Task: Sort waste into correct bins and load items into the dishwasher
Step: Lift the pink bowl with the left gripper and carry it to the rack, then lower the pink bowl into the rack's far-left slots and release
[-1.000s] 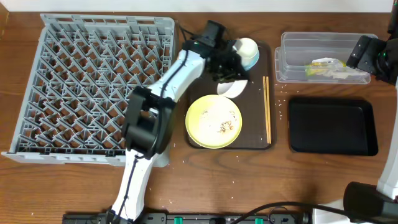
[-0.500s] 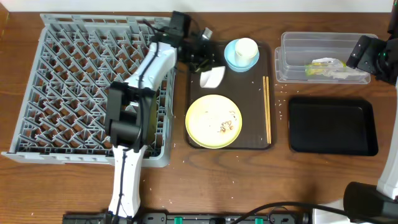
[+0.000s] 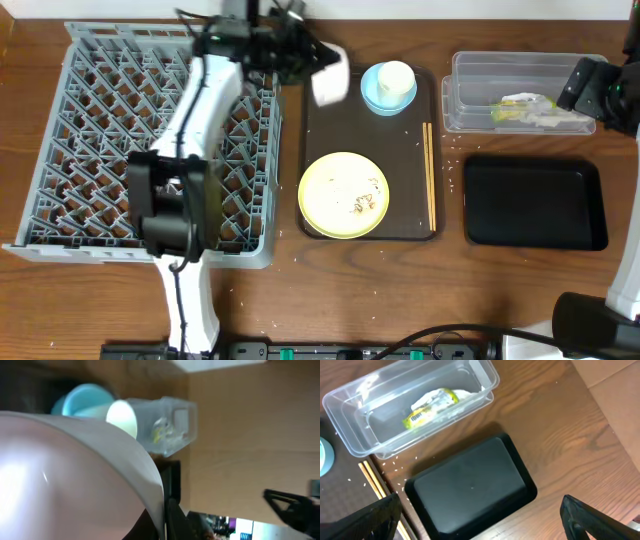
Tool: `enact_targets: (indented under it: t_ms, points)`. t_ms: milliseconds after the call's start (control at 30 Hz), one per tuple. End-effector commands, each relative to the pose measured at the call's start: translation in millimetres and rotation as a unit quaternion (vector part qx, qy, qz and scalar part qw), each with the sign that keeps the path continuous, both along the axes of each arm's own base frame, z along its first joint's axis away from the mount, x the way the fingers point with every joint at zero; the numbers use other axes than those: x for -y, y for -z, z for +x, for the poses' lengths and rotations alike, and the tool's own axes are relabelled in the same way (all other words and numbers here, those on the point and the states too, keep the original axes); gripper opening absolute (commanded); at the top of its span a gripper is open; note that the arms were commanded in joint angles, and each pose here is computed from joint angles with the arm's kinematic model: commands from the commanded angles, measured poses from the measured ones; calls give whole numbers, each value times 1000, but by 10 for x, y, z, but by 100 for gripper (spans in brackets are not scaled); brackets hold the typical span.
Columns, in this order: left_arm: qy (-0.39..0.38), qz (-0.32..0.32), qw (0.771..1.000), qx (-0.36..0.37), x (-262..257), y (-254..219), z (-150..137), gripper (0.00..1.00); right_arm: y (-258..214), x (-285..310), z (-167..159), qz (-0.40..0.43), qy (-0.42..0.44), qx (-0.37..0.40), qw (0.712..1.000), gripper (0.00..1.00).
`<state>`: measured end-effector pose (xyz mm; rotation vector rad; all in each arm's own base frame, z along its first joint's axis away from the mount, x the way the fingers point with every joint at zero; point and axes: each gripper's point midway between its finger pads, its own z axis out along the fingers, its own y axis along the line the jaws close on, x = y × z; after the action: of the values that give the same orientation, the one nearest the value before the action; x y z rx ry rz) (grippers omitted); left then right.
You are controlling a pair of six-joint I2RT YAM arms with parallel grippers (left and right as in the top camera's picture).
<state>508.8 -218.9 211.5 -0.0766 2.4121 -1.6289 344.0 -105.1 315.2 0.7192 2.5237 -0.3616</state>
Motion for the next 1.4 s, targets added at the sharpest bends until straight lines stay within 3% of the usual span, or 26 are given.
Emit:
enact_targets:
  t_ms: [0, 233, 567, 1033, 1367]
  points:
    - [-11, -32, 999, -3, -234, -252, 13, 7, 5, 49, -29, -10, 4, -8, 1000, 99]
    - [-88, -35, 995, 37, -1029, -519, 234, 7, 7, 49, -32, -10, 4, -9, 1000, 99]
    - [-185, -35, 982, 23, -2096, -446, 341, 7, 6, 49, -31, -10, 4, -9, 1000, 99]
    - [-250, -51, 966, -43, -2797, -56, 164, 8, 6, 49, -31, -10, 4, -9, 1000, 99]
    - [-264, -56, 962, -48, -3033, 85, 54, 8, 6, 49, -31, -10, 4, -9, 1000, 99]
